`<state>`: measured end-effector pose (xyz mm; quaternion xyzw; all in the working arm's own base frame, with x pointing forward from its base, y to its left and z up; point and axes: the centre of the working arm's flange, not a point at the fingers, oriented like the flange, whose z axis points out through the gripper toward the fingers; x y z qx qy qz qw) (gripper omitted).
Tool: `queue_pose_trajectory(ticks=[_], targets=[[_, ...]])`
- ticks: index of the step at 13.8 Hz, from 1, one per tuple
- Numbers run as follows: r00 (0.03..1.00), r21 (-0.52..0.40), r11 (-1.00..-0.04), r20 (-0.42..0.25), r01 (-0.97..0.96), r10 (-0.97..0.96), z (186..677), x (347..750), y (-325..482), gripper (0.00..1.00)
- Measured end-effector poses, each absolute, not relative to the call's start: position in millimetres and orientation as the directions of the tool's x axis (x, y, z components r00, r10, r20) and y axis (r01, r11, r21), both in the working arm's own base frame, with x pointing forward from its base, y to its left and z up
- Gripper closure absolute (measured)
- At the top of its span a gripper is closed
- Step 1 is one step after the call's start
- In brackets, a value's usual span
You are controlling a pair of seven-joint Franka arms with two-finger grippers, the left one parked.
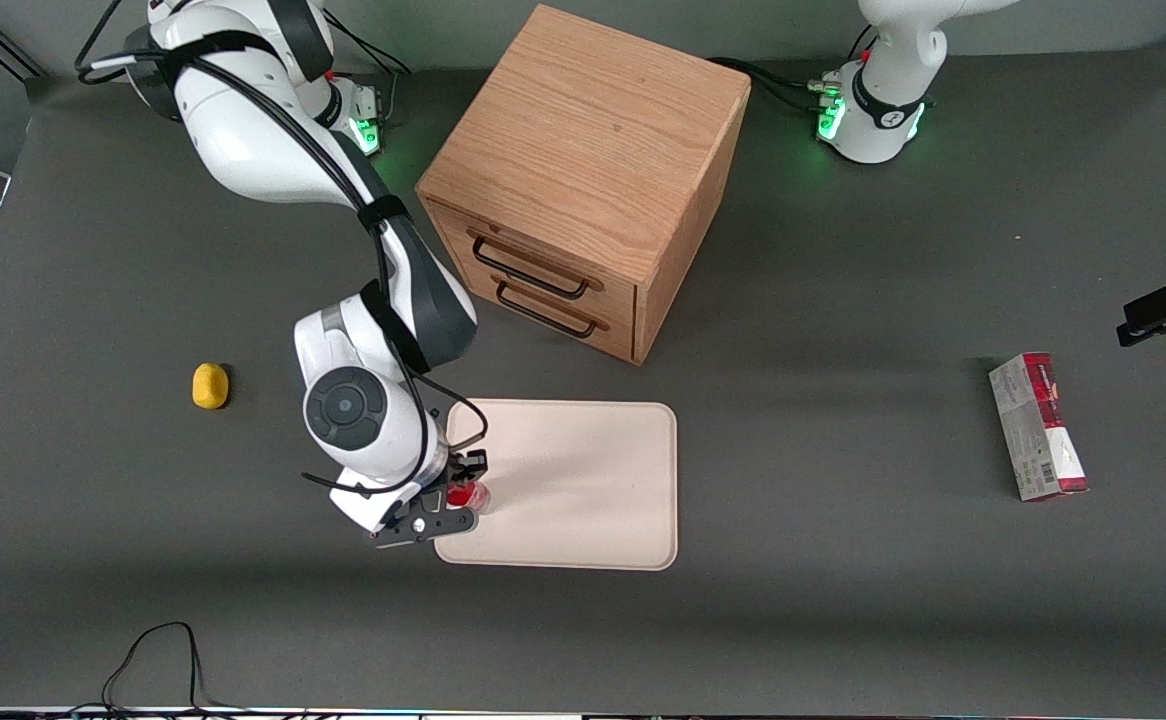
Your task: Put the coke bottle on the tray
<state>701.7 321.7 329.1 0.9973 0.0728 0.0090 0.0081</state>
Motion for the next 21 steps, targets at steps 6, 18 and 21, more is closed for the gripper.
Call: queue_pose_trajectory(ticks=[6, 18, 21], targets=[[0.989, 0.017, -0.989, 0.027, 0.145, 0.145, 321.6, 704.9, 322.6, 0.68], [0.993, 0.018, -0.993, 0.008, 0.115, 0.115, 563.1, 642.9, 277.0, 0.0], [0.995, 0.031, -0.995, -0.004, 0.096, 0.095, 620.4, 614.0, 242.5, 0.0]])
